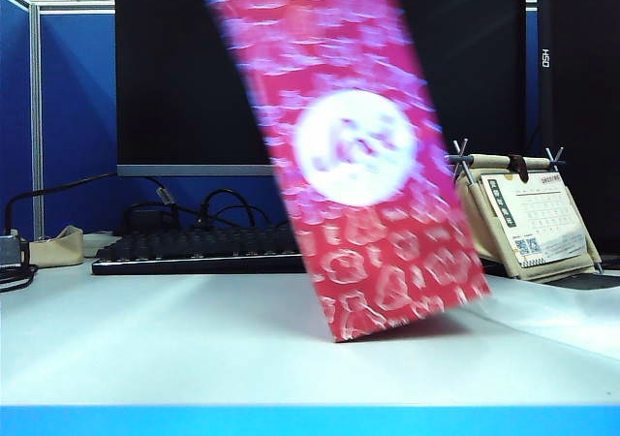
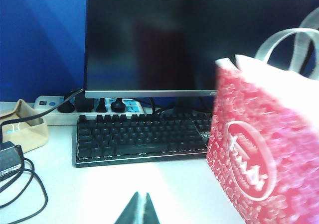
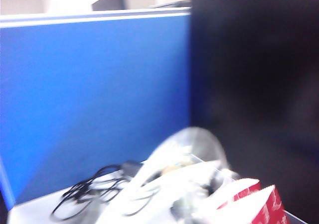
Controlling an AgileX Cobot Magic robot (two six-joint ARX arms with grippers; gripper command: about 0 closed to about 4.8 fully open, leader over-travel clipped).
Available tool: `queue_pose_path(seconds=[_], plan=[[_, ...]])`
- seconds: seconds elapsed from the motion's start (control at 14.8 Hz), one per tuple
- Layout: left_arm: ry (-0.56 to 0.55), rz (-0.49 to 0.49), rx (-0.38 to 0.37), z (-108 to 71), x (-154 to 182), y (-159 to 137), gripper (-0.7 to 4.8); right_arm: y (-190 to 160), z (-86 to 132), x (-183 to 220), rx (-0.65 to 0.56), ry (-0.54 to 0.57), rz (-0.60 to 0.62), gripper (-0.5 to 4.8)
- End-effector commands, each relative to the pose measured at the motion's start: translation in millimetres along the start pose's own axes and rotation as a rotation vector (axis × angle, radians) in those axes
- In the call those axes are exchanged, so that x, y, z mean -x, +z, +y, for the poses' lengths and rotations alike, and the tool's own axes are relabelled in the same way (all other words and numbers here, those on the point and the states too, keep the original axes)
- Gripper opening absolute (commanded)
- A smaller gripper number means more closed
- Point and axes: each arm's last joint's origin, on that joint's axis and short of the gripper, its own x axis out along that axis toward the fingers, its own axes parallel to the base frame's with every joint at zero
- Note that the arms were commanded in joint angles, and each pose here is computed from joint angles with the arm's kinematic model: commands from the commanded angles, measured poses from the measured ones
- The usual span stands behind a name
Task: Open the paper bag and put two oranges into the paper bag.
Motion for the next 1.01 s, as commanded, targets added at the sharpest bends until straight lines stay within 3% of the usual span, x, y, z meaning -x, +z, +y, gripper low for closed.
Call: queue_pose_path(seconds=[0.07,0.13,0.27,0.34,0.54,1.01], plan=[[-0.007,-0.013,-0.002,-0.4,0.1,1.6,-0.06,7.1,-2.3,2.9,0.006,-0.039,-0.031,2.52],[-0.011,-0.013,0.002,-0.5,0.1,1.8,-0.06,9.5,-1.9,3.9,0.01,-0.062,-0.043,3.2],[-0.01,-0.013,0.0,-0.5,0.1,1.7,-0.06,18.2,0.1,7.7,0.03,-0.142,-0.085,4.06],[-0.01,-0.013,0.0,-0.5,0.1,1.7,-0.06,25.5,2.6,11.4,0.06,-0.191,-0.113,4.24],[-0.004,-0.013,-0.019,-0.3,0.1,1.7,-0.06,44.1,2.6,29.5,0.132,-0.245,-0.156,4.24],[-0.005,-0.03,-0.026,-0.5,0.2,3.3,-0.06,42.8,-5.1,37.5,0.059,-0.272,-0.122,4.23]])
